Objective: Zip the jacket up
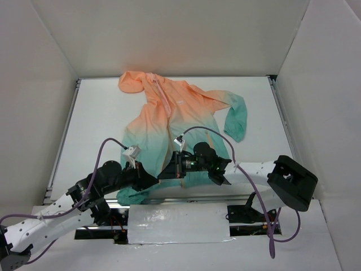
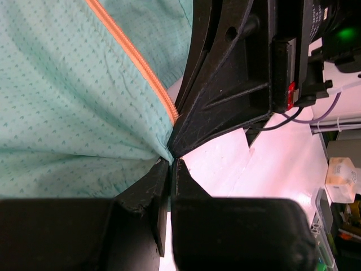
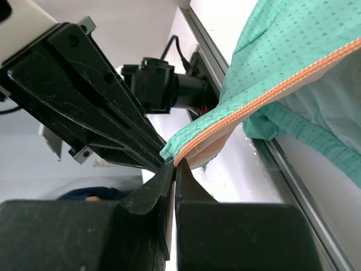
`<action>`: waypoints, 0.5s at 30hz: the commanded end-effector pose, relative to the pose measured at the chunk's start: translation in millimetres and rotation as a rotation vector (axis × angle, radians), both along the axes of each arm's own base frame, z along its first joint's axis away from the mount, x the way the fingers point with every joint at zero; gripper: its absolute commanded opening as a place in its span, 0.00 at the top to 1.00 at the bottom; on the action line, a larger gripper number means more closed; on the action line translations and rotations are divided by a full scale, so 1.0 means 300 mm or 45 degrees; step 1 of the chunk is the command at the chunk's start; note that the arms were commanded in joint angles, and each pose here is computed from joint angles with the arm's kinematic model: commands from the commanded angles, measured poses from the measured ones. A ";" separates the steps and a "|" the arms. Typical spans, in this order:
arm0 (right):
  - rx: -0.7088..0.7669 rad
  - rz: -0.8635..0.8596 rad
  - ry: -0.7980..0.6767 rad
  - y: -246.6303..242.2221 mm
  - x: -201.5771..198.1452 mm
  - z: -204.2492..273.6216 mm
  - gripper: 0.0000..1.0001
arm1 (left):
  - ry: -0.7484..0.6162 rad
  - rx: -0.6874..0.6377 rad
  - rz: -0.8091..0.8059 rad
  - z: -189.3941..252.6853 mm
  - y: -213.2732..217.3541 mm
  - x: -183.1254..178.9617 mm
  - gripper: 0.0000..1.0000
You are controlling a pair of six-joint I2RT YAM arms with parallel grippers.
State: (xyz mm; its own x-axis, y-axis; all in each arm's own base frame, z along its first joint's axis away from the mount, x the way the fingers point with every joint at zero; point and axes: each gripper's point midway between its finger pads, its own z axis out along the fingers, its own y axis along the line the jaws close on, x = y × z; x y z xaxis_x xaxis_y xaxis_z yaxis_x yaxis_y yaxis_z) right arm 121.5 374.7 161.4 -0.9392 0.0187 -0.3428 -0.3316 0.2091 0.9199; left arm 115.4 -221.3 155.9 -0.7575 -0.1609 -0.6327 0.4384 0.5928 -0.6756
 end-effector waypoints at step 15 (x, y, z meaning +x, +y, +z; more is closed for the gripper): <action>0.201 0.160 -0.198 -0.023 -0.066 0.086 0.63 | -0.063 -0.134 0.007 0.105 -0.048 0.031 1.00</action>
